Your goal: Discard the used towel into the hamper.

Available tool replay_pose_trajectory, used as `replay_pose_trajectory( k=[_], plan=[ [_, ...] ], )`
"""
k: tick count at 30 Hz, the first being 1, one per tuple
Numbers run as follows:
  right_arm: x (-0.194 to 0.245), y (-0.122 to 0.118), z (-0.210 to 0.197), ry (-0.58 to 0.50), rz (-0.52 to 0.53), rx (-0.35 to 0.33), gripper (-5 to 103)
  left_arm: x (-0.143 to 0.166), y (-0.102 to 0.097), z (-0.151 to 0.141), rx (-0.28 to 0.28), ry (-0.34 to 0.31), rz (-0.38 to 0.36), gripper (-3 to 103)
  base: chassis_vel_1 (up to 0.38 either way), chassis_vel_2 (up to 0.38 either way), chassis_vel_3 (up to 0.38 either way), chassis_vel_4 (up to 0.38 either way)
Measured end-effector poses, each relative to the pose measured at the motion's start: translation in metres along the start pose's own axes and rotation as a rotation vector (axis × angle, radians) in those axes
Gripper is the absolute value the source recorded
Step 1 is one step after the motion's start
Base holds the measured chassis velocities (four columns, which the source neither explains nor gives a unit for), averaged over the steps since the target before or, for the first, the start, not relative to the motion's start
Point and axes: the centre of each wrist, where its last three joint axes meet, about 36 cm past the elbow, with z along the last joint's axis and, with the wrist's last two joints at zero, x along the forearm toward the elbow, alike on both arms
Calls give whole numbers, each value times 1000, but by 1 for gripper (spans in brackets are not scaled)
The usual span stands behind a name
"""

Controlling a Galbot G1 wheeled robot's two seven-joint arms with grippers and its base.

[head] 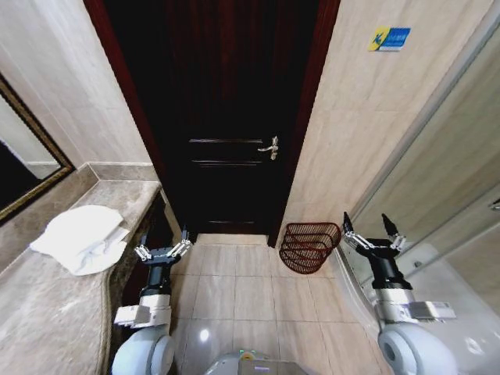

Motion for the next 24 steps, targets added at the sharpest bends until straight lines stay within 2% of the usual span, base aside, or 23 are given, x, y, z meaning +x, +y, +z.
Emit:
replay_pose_trajectory(
  k=[7,9,15,24],
  plan=[
    [0,2,1,-2,-4,-8,100,0,0,2,3,-6,-2,100,-197,201,207,-205],
    [-1,2,2,-41,-7,-6,100,0,0,1,7,-11,-4,100,-227,208,228,-219],
    [-1,3,2,-60,-5,-6,100,-2,3,3,2,-33,-14,100,-200,177,199,-139],
    [-1,2,4,-51,51,-13,100,-2,4,6,2,-33,-59,100,0,18,-43,3]
  ],
)
